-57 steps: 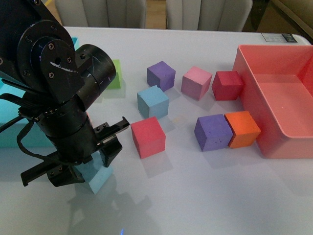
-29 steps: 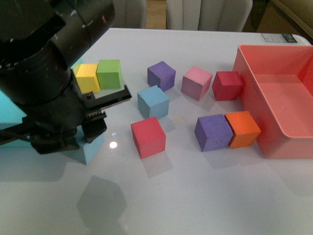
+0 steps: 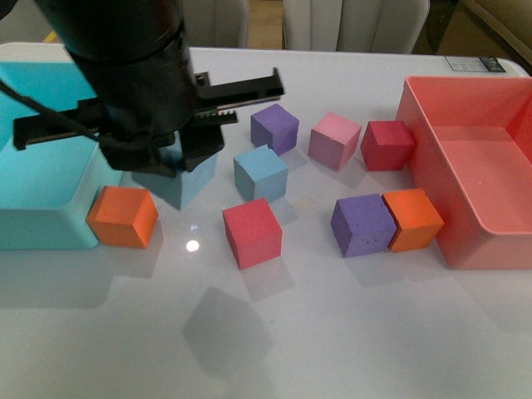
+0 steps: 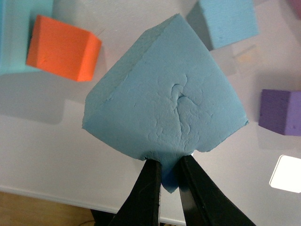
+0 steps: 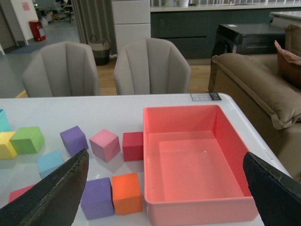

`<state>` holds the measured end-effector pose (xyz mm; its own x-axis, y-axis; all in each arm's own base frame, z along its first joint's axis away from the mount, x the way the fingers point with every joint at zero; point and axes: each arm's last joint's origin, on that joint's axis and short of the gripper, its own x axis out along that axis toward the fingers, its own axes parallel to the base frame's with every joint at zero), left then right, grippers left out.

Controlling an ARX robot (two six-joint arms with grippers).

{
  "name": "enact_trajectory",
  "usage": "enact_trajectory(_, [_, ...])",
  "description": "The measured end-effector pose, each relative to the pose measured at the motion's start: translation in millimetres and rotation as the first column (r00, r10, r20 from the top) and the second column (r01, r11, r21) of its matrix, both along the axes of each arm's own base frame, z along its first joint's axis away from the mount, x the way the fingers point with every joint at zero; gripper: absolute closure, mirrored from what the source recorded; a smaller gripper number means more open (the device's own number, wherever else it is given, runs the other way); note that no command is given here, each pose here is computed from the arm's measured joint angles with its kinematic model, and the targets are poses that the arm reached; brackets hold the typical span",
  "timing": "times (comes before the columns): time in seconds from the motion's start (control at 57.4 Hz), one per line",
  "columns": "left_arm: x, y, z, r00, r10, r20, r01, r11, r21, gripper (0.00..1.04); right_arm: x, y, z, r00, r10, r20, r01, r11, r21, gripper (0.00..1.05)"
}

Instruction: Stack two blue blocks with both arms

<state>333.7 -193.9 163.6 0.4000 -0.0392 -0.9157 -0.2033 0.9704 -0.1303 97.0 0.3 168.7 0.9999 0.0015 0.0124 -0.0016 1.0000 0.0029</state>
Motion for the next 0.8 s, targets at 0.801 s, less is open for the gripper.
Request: enact_trajectory(0.801, [119,-45,-40,0.984,-0.179,-0.015,0.177,0.98,-0.094,0.99,0,0,0,1.0,0.0,0.0,0.0,1.0,0.0,0.09])
